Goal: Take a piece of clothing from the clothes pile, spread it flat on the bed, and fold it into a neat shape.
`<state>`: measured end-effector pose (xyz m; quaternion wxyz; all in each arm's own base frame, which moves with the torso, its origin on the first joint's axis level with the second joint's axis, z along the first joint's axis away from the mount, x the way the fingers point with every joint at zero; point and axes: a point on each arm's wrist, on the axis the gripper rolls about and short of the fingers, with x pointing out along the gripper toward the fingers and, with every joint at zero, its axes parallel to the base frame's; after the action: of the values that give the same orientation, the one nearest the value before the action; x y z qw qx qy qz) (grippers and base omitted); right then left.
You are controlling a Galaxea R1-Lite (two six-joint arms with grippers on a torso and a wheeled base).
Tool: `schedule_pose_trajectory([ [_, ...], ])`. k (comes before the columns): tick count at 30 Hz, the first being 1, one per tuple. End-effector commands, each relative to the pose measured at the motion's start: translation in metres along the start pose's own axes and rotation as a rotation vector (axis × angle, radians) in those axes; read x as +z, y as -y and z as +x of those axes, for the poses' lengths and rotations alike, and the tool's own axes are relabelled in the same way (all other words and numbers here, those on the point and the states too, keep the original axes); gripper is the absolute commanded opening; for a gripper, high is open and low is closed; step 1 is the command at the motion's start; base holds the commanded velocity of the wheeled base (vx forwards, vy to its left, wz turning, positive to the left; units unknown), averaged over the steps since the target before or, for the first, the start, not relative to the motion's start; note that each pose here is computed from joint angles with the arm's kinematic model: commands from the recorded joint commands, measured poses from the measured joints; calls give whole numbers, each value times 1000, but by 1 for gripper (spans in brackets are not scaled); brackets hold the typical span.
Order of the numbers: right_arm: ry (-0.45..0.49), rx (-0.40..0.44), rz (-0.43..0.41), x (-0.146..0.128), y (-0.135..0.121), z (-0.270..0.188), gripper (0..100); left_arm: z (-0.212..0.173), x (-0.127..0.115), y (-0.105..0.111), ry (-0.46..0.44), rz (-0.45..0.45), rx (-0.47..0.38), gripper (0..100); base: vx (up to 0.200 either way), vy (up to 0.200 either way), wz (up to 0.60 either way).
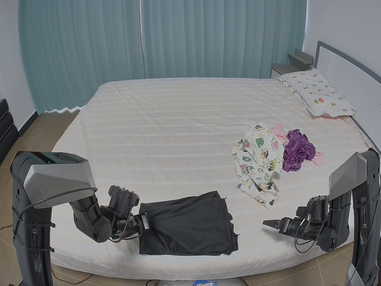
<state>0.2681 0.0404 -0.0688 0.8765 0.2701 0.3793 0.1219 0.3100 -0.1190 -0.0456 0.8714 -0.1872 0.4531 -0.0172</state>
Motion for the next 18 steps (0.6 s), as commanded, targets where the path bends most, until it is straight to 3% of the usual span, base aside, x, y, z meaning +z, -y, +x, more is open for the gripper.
schedule_pose_trajectory([
  [1,-1,0,0,0,0,0,100,1,0,0,-1,-1,1,0,0,0,0],
  [18,-1,0,0,0,0,0,100,0,0,0,0,-4,3,0,0,0,0],
])
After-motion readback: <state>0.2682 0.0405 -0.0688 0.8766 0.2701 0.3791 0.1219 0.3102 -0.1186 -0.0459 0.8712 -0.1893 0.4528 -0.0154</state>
